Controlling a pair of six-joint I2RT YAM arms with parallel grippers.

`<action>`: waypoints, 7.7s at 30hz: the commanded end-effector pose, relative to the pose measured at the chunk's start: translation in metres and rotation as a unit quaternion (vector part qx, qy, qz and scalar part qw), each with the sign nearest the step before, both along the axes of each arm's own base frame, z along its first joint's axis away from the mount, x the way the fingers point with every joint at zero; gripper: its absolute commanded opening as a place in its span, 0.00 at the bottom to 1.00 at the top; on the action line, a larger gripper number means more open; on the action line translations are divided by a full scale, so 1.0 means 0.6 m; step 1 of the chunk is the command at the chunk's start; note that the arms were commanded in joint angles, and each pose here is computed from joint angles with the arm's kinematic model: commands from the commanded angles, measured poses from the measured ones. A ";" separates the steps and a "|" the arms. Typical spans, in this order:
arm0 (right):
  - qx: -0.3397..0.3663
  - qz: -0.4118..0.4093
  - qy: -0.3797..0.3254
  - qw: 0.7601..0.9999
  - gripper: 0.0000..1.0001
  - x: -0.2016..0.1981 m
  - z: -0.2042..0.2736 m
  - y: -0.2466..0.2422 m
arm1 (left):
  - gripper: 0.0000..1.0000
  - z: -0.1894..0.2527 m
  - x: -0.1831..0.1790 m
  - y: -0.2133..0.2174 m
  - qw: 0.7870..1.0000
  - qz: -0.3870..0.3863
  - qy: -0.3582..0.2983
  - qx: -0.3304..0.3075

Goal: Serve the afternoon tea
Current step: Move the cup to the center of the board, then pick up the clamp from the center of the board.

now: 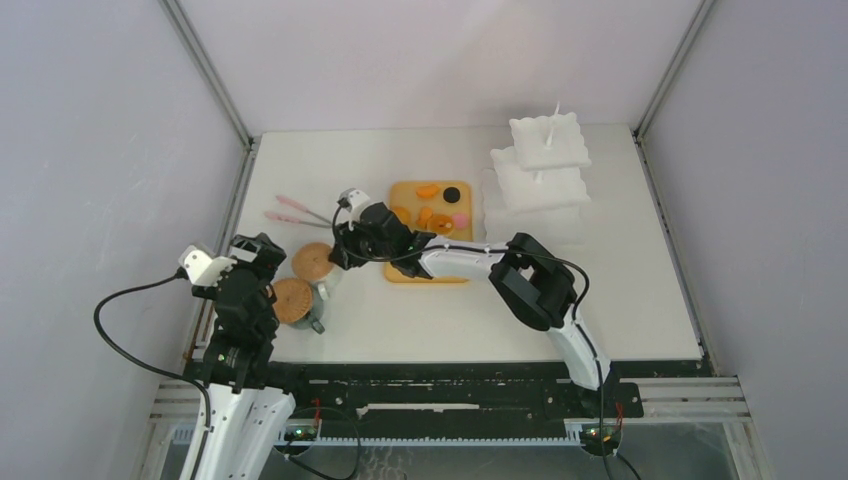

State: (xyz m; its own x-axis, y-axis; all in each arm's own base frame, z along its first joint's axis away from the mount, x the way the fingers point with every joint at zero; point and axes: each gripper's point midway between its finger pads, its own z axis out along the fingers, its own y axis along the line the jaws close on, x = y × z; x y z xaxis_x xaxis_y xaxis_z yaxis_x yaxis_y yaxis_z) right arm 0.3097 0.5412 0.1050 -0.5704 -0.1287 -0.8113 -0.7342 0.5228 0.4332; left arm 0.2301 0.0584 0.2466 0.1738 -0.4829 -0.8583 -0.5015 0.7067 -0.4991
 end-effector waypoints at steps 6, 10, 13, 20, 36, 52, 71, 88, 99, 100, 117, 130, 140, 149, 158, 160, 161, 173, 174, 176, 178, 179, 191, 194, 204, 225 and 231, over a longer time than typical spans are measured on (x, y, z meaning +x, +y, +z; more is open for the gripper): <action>0.070 -0.012 -0.073 0.995 0.59 0.084 0.169 -0.027 | 0.95 0.044 0.018 0.001 0.999 0.012 -0.032 -0.011; 0.052 -0.006 -0.074 0.996 0.60 0.144 0.172 -0.016 | 0.96 0.050 0.037 -0.002 0.999 0.013 -0.031 -0.012; 0.044 -0.004 -0.076 0.996 0.61 0.196 0.177 -0.003 | 0.97 0.059 0.058 -0.002 0.999 0.019 -0.025 -0.011; 0.065 -0.009 -0.085 0.994 0.61 0.259 0.155 0.016 | 0.95 0.039 0.140 0.008 0.999 0.006 0.037 -0.016; 0.053 0.002 -0.067 0.996 0.60 0.208 0.121 -0.010 | 0.76 -0.091 0.301 0.049 0.960 -0.081 0.211 -0.162; 0.077 -0.021 -0.070 0.994 0.60 0.162 0.148 -0.088 | 0.63 -0.220 0.352 0.053 0.911 -0.108 0.326 -0.229; 0.090 -0.008 -0.084 0.992 0.61 0.122 0.176 -0.120 | 0.61 -0.284 0.404 0.073 0.889 -0.095 0.358 -0.268; 0.105 -0.001 -0.080 0.991 0.61 0.109 0.173 -0.127 | 0.56 -0.318 0.396 0.079 0.875 -0.088 0.394 -0.266; 0.119 0.005 -0.072 0.990 0.61 0.101 0.174 -0.135 | 0.56 -0.331 0.401 0.092 0.869 -0.088 0.415 -0.255; 0.119 0.005 -0.071 0.990 0.61 0.101 0.173 -0.136 | 0.56 -0.333 0.401 0.092 0.868 -0.089 0.417 -0.253; 0.131 -0.001 -0.064 0.989 0.61 0.084 0.185 -0.156 | 0.35 -0.368 0.365 0.075 0.841 -0.135 0.467 -0.238; 0.119 -0.007 -0.066 0.991 0.60 0.076 0.185 -0.161 | 0.18 -0.360 0.373 0.071 0.843 -0.145 0.458 -0.243; 0.108 -0.014 -0.077 0.991 0.60 0.069 0.193 -0.161 | 0.02 -0.314 0.406 0.070 0.870 -0.150 0.403 -0.243; 0.085 -0.033 -0.095 0.991 0.60 0.066 0.188 -0.171 | 0.00 -0.229 0.466 0.079 0.916 -0.151 0.296 -0.226; 0.027 -0.084 -0.174 0.981 0.62 0.067 0.213 -0.196 | 0.00 -0.076 0.501 0.067 0.953 -0.145 0.186 -0.189; 0.022 -0.091 -0.180 0.979 0.62 0.061 0.223 -0.200 | 0.00 -0.035 0.504 0.048 0.959 -0.153 0.166 -0.173; 0.020 -0.095 -0.183 0.978 0.62 0.058 0.229 -0.202 | 0.00 -0.013 0.504 0.036 0.961 -0.158 0.157 -0.163; 0.002 -0.169 -0.231 0.958 0.63 -0.006 0.308 -0.255 | 0.00 0.167 0.391 -0.186 0.962 -0.240 0.101 -0.084; 0.003 -0.175 -0.233 0.957 0.64 -0.015 0.311 -0.259 | 0.00 0.172 0.374 -0.203 0.961 -0.247 0.098 -0.081; 0.007 -0.201 -0.242 0.949 0.64 -0.029 0.326 -0.278 | 0.00 0.163 0.338 -0.234 0.958 -0.259 0.103 -0.075; 0.013 -0.217 -0.246 0.945 0.64 -0.045 0.333 -0.293 | 0.00 0.162 0.300 -0.266 0.954 -0.275 0.100 -0.066; 0.015 -0.225 -0.247 0.942 0.64 -0.053 0.336 -0.301 | 0.00 0.154 0.284 -0.278 0.953 -0.280 0.102 -0.062; 0.010 -0.266 -0.243 0.933 0.64 -0.127 0.330 -0.326 | 0.00 0.035 0.140 -0.384 0.936 -0.323 0.135 -0.033; 0.003 -0.272 -0.240 0.932 0.64 -0.137 0.316 -0.320 | 0.00 0.015 0.121 -0.404 0.931 -0.333 0.142 -0.035; -0.019 -0.298 -0.221 0.928 0.64 -0.124 0.266 -0.323 | 0.00 -0.009 0.084 -0.427 0.927 -0.343 0.143 -0.042; -0.058 -0.333 -0.170 0.926 0.00 -0.055 0.203 -0.352 | 0.00 -0.044 0.063 -0.396 0.942 -0.302 0.148 -0.016; -0.060 -0.355 -0.157 0.920 0.00 -0.045 0.193 -0.403 | 0.00 -0.052 0.055 -0.368 0.948 -0.281 0.149 -0.007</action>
State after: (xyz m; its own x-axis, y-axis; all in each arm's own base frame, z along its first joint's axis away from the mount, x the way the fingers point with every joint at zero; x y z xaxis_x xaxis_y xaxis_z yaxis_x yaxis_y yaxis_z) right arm 0.2717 0.3352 0.2071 -0.3039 0.0366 -0.9520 -0.3519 0.9243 0.1479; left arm 0.2657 -0.1950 0.2192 -0.4259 -0.4637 -0.7769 -0.1015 0.8778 -0.4682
